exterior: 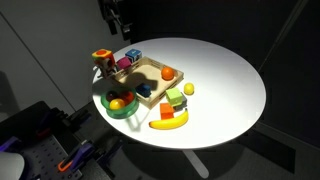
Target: Put the blue block on top of the orange block
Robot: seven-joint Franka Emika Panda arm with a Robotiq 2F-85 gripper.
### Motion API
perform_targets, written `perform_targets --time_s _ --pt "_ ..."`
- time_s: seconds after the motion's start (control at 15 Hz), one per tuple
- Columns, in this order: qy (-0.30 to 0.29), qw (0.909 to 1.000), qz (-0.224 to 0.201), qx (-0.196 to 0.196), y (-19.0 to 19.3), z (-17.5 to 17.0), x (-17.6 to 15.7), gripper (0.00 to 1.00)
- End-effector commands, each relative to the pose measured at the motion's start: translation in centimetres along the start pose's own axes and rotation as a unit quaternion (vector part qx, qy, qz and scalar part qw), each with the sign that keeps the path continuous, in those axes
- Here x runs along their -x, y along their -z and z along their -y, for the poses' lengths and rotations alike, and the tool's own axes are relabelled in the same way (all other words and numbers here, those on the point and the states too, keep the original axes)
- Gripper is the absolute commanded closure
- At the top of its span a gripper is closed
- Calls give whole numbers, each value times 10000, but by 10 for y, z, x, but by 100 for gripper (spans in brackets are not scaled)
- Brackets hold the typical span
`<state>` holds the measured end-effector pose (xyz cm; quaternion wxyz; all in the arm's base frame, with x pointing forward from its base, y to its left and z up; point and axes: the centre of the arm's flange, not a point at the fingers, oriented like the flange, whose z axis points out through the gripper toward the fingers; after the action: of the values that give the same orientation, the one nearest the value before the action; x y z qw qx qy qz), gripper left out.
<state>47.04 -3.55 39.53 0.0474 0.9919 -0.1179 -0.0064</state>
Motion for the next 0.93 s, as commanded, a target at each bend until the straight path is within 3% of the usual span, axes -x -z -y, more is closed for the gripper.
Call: perform_targets --time_s 0.0,0.33,0.87 --pt "1 10000 1 0 0 0 0 0" --pt "2 10000 1 0 0 0 0 0" --pt "148 9992 371 80 -41 -3 -33 0"
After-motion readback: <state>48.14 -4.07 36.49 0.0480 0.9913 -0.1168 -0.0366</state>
